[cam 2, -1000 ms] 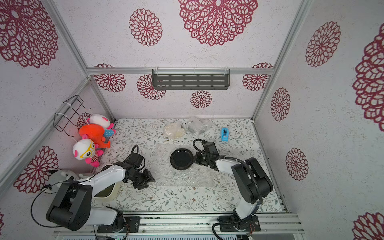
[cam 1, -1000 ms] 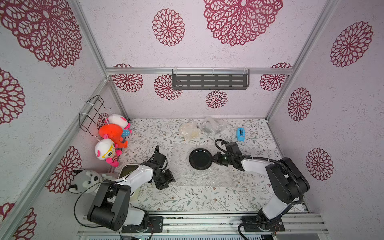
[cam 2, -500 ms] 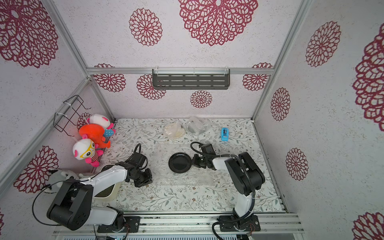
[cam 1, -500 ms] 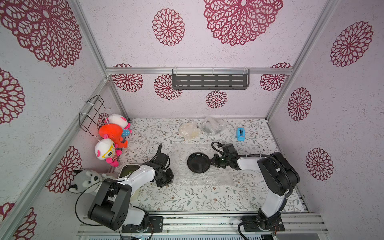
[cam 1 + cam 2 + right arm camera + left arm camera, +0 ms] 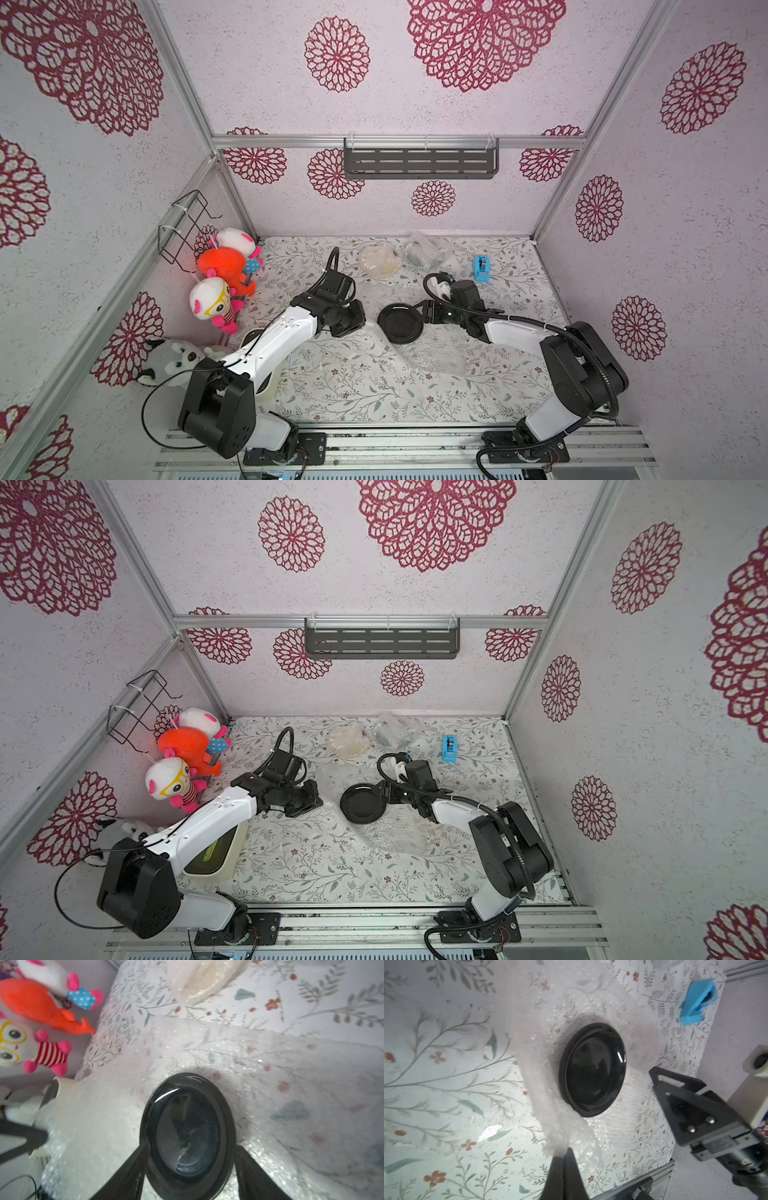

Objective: Wrap dinner plates in bubble wrap
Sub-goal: Place the plate on the bubble wrap, then wrap the plate in the bubble wrap.

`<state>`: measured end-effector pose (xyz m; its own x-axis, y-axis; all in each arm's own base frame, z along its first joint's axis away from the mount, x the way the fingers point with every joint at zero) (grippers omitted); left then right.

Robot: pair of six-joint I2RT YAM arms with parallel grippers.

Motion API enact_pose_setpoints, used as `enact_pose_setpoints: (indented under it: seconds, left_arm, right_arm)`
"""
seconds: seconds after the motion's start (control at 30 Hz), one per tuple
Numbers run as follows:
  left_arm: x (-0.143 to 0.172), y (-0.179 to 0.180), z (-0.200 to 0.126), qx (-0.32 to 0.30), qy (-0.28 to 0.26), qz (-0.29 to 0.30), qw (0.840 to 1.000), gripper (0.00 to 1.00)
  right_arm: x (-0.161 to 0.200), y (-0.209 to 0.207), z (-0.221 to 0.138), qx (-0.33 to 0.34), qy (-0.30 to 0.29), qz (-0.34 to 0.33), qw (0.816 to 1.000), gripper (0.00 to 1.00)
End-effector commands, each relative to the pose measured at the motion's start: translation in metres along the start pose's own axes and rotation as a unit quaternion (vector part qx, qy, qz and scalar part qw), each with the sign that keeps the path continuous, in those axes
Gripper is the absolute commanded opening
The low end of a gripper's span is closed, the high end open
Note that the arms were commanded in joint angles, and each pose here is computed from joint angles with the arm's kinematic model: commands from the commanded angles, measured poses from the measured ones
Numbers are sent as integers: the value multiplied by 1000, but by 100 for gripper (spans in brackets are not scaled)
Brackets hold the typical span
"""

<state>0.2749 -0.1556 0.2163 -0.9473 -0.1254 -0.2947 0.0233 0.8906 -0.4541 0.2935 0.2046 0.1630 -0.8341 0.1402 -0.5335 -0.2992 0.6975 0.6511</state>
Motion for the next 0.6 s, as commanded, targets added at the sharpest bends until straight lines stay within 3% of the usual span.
enact_pose_setpoints:
  seconds: [0.0, 0.2, 0.3, 0.33, 0.5, 0.53, 0.57]
  left_arm:
    - [-4, -9, 9, -8, 29, 8, 1000, 0]
    - [-7, -20, 18, -5, 39, 9, 999, 0]
    - [-7, -24, 19, 1, 40, 13, 999, 0]
    - [-7, -25, 18, 3, 40, 15, 999, 0]
    - [-10, -28, 16, 11, 38, 22, 999, 2]
    - [-11, -30, 16, 17, 41, 28, 999, 10]
    - [-12, -32, 16, 21, 41, 36, 998, 24]
  right_arm:
    - [14, 51, 0, -108, -3, -176, 978, 68]
    - [33, 78, 27, -139, 19, -256, 957, 68]
    - [30, 81, 40, -107, 12, -260, 960, 63]
    - [28, 80, 43, -98, 7, -250, 963, 58]
    - [24, 72, 43, -41, -9, -216, 976, 12]
    - [24, 70, 41, -46, -5, -204, 978, 6]
    - [24, 68, 39, -56, 0, -183, 981, 0]
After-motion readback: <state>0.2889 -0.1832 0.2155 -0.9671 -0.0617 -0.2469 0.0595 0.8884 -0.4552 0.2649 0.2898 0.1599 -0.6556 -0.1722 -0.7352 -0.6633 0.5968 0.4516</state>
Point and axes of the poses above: each gripper's point midway between its finger pads, its own z axis out along the fingers, its own y axis along the line the jaws close on, x = y × z, the point moved 10 cm from there along -z, back along the fingers, and after that the axes turned 13 degrees about z, right-handed, at the moved point
